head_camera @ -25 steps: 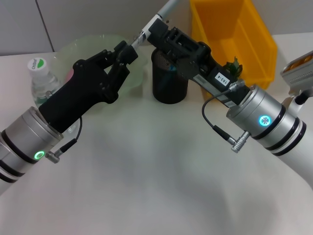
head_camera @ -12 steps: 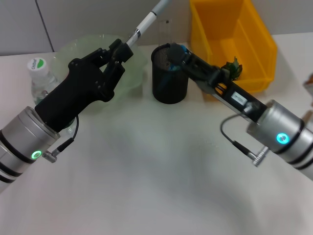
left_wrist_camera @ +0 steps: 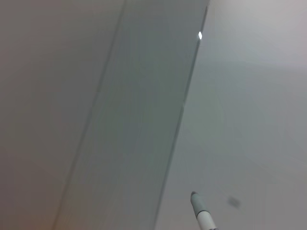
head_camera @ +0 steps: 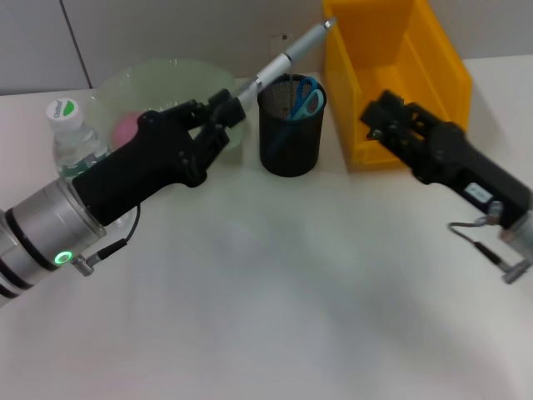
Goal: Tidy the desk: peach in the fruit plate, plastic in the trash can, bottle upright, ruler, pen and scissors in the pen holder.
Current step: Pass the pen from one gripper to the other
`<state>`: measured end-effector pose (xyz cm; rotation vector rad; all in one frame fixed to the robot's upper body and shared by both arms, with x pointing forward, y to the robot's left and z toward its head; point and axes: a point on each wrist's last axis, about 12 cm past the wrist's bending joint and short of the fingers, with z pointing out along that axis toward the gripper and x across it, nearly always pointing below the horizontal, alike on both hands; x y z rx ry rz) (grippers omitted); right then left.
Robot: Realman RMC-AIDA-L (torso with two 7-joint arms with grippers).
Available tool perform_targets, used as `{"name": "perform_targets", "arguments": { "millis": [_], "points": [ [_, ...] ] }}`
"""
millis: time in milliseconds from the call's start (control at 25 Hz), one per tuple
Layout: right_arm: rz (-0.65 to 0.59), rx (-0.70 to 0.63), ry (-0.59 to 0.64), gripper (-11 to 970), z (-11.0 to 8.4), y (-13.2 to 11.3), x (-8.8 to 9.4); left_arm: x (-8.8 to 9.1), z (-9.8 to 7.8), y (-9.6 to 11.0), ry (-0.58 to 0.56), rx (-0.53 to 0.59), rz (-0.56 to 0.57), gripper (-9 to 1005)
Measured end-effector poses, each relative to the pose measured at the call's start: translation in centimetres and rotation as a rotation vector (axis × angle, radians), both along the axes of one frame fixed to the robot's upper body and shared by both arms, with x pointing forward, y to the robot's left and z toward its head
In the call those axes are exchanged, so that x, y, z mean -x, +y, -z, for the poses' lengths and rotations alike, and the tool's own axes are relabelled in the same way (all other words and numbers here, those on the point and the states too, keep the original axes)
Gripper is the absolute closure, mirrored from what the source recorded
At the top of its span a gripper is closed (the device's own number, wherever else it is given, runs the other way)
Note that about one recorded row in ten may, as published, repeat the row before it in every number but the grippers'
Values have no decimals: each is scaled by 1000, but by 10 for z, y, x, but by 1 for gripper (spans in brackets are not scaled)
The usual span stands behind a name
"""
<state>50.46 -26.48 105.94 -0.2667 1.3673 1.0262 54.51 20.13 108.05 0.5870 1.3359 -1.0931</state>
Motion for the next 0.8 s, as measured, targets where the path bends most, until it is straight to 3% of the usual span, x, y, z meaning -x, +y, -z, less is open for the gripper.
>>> {"name": "perform_targets", "arguments": {
  "millis": [80,600,800],
  "points": [
    [1,32,-30,476,-7,-17,1,-3,-2,1,15,-32,39,850],
    [-163,177,-23,481,-41,-60,12,-6,-17,1,67,-181,216,850],
    [-202,189,-13,481,-54,-73,17,-5,-21,-6,103,-363,343,850]
  ]
}}
